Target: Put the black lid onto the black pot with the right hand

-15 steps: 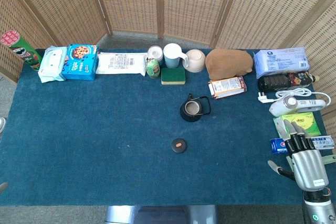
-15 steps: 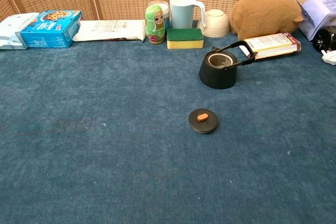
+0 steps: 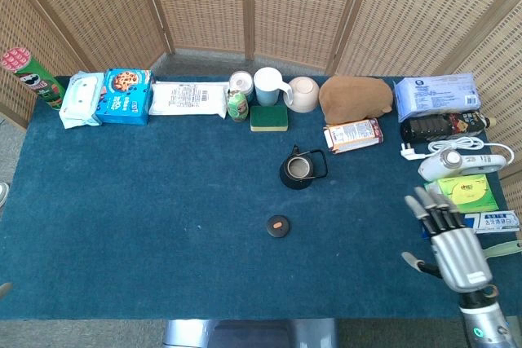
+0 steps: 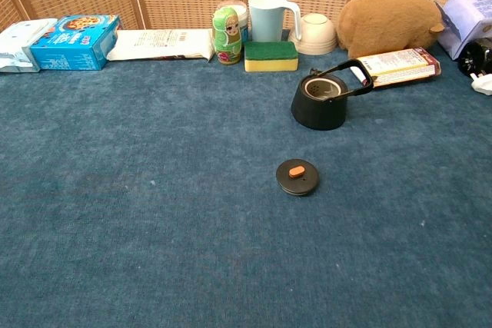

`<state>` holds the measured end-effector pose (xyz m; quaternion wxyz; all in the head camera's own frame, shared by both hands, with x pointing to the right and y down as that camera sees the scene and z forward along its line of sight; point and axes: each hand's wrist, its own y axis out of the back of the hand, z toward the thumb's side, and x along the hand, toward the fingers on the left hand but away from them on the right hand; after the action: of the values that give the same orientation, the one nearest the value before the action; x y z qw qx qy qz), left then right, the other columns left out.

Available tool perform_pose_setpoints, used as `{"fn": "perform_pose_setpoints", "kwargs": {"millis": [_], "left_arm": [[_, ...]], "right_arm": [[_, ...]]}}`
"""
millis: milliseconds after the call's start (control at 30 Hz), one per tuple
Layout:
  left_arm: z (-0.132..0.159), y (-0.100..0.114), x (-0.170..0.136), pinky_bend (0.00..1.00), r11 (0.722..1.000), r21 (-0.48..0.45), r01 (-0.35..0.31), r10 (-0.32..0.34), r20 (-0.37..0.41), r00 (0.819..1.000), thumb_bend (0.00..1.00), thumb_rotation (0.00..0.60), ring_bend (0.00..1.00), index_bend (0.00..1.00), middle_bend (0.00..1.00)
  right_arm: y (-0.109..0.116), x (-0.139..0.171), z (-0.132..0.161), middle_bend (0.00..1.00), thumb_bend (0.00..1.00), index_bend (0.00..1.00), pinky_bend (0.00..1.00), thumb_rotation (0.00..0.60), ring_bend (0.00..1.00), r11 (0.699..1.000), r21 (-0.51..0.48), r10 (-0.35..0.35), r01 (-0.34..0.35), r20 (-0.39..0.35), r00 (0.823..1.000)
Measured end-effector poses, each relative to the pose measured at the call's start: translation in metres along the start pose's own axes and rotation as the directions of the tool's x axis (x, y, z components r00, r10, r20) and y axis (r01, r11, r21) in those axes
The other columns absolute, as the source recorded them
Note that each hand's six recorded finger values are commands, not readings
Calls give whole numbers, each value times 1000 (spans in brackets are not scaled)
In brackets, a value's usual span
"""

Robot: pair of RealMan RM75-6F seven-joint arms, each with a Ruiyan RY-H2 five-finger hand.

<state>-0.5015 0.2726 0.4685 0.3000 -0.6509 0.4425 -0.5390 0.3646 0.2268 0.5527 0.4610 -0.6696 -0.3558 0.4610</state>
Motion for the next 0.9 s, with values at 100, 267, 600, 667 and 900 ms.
{"fn": "perform_pose_setpoints", "kwargs": {"millis": [100,267,600,667,900], "left_arm": [[-1,-1,2,56,1000,2,2,-2,-10,1000,129,600,0,0,0],[-2,-1,3,56,1000,-1,0,0,-23,1000,130,600,0,0,0],[-6,3,3,57,1000,-16,-8,7,-30,1000,129,600,0,0,0],[-7,4,3,56,1000,-18,-7,6,-32,999,130,600,0,0,0],[-8,4,5,56,1000,-22,-3,2,-34,999,130,600,0,0,0]], "right_arm": [[-6,-16,20,66,49,45,0,538,71,998,22,55,-54,-85,995],[-24,-48,58,15,82,95,0,545,58,985,69,168,-156,-230,959],[-59,-108,140,4,138,191,0,542,63,954,170,298,-248,-426,854],[-62,-115,148,4,163,205,0,543,64,955,159,297,-252,-433,851],[-73,-129,161,3,191,221,0,540,66,949,155,314,-274,-432,845]]}}
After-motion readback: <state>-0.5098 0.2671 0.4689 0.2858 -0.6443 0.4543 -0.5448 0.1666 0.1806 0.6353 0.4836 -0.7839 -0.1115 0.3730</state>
